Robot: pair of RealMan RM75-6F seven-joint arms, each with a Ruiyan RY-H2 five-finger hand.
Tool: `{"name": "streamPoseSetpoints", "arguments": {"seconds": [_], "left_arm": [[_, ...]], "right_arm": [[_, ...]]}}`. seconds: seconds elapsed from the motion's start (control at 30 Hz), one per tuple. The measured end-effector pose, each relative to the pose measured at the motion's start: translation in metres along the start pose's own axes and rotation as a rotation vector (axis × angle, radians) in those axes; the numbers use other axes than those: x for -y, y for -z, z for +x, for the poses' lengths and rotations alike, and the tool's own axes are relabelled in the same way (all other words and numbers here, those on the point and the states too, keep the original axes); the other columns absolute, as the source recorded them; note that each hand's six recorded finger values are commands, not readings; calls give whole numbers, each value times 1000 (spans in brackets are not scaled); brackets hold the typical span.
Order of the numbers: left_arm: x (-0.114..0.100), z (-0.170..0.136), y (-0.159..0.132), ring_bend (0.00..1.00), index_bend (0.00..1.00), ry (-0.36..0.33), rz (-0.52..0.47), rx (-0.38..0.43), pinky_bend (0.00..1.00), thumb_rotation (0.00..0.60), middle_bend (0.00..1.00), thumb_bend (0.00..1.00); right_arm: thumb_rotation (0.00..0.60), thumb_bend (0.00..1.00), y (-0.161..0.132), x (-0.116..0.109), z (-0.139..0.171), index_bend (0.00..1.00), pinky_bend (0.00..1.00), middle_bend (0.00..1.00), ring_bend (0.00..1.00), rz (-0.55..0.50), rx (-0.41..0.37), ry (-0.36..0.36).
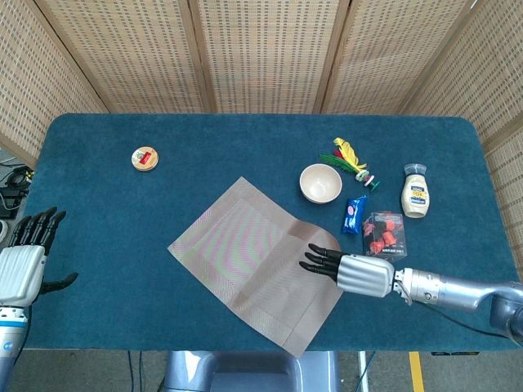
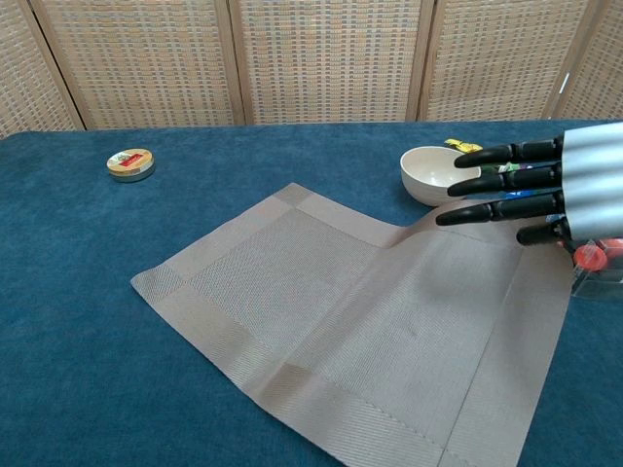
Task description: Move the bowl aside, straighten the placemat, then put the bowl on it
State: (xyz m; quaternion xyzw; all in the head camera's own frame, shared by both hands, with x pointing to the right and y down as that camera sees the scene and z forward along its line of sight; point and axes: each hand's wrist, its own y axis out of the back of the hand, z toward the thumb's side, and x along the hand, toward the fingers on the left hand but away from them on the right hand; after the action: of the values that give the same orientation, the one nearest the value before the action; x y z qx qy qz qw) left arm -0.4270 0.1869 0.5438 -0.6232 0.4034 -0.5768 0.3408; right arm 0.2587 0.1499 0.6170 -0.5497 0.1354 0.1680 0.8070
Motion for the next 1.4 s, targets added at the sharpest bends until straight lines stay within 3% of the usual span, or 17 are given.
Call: {"name": "streamPoseSetpoints", "arguments": {"seconds": [0.3, 0.37, 0.4, 0.47, 0.53, 0.8, 0.93, 1.2, 1.27, 1.4], "left_arm": [[4, 6, 6, 0, 0, 12, 9, -28, 0, 600, 0, 0], [6, 8, 7, 0, 0, 17, 11, -31, 0, 600, 0, 0], [6, 8, 7, 0, 0, 20, 11, -32, 0, 600, 0, 0], [7, 9, 7, 0, 0, 25, 13, -31, 0, 600, 0, 0], [9, 10, 6, 0, 0, 31, 13, -27, 0, 600, 0, 0], [16, 12, -2, 0, 0, 54, 13, 40, 0, 600, 0, 0], [23, 16, -11, 0, 0, 63, 5, 99, 0, 600, 0, 0], [47, 30, -29, 0, 1, 109, 13, 239, 0, 600, 0, 0], [55, 35, -35, 0, 16, 122, 26, 277, 0, 600, 0, 0], [72, 44, -45, 0, 62, 168, 58, 340, 0, 600, 0, 0]], "right_arm": [[600, 548, 33, 27, -38, 671, 0, 48, 0, 137, -29, -56], [600, 471, 36, 31, -43, 475, 0, 18, 0, 148, -22, -62], [600, 367, 38, 33, -44, 315, 0, 4, 0, 150, -17, -63], [600, 141, 43, 35, -46, 102, 0, 0, 0, 141, 3, -61], [600, 17, 47, 34, -44, 17, 0, 0, 0, 115, 35, -49], [600, 0, 53, 19, 0, 0, 0, 0, 0, -53, 377, -16], [600, 0, 43, -1, 30, 0, 0, 0, 0, -234, 552, 17], [600, 0, 26, -27, 114, 0, 0, 0, 0, -710, 1023, 16], [600, 0, 20, -30, 137, 0, 0, 0, 0, -780, 1130, 12], [600, 0, 8, -33, 158, 0, 0, 0, 0, -820, 1247, 20]]}}
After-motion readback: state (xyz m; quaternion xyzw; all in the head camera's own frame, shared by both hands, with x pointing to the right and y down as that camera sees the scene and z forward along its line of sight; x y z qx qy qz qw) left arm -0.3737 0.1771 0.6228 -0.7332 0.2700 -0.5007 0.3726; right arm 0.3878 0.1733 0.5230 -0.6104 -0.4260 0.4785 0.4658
